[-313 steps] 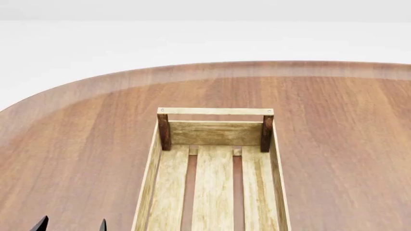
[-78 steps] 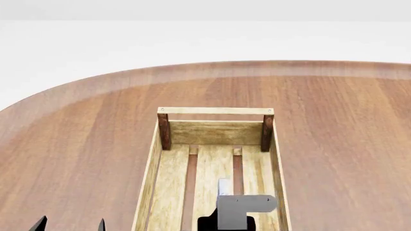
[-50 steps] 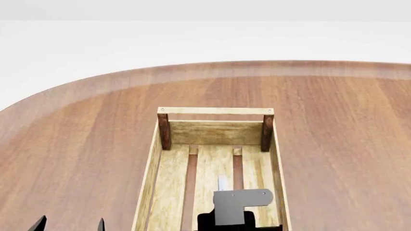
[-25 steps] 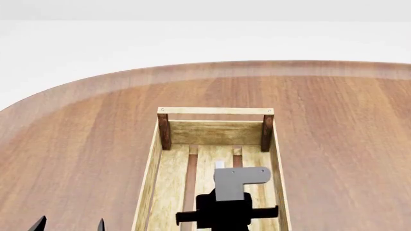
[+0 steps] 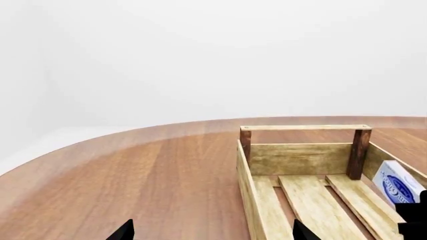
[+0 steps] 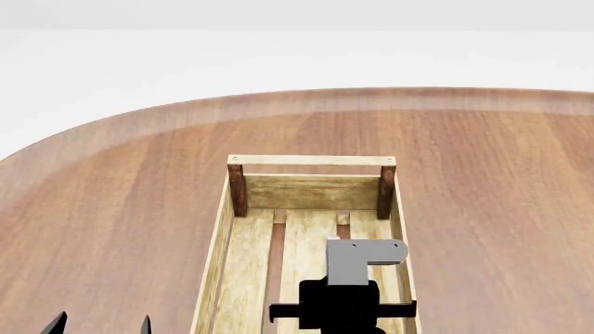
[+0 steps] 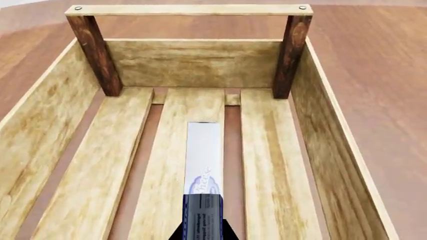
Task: Pick up the cream cheese and put it in the tray.
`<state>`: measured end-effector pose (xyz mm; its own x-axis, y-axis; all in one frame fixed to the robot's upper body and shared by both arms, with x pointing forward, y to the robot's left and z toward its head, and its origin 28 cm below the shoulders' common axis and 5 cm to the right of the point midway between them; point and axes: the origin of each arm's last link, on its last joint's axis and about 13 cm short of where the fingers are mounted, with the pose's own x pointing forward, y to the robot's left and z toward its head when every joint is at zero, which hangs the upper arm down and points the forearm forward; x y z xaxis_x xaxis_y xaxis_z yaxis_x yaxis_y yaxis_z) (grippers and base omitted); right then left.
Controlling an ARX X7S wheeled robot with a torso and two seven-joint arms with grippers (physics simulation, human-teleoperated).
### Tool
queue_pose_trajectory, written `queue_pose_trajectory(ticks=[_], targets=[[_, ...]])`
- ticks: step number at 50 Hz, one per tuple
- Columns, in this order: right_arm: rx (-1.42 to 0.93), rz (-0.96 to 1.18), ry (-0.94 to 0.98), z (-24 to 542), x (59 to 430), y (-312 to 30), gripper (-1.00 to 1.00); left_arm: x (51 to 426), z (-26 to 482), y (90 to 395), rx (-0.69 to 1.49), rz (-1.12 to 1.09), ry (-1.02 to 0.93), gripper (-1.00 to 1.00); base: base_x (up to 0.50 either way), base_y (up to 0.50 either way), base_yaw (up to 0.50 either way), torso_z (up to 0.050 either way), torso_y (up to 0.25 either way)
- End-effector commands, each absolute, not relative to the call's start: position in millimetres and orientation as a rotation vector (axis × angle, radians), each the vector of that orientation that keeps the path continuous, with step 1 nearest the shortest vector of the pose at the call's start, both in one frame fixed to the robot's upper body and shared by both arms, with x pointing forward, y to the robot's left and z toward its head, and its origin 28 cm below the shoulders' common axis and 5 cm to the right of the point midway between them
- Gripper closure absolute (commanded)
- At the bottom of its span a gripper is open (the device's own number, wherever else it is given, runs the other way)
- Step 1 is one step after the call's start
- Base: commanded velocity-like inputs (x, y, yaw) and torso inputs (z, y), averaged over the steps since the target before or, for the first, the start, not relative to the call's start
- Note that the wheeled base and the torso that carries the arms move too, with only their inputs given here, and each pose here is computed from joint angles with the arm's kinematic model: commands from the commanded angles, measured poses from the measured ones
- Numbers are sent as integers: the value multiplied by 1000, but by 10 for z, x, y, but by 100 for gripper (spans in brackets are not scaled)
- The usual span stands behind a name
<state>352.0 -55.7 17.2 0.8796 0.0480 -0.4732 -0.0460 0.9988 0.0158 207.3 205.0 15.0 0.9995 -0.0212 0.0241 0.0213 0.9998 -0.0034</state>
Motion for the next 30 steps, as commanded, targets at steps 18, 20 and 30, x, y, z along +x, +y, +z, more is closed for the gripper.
queue_pose_trajectory(ticks=[18, 20, 30], targets=[[-30, 95, 542, 179, 3512, -548, 100, 2076, 154, 2052, -8, -21, -22, -100, 0, 0, 0, 0, 0], [-29, 95, 549, 169, 3504, -549, 100, 2077, 154, 2052, -8, -20, -22, -100, 0, 0, 0, 0, 0], [-22, 93, 586, 120, 3464, -562, 100, 2075, 156, 2051, -8, -20, -22, -100, 0, 0, 0, 0, 1]])
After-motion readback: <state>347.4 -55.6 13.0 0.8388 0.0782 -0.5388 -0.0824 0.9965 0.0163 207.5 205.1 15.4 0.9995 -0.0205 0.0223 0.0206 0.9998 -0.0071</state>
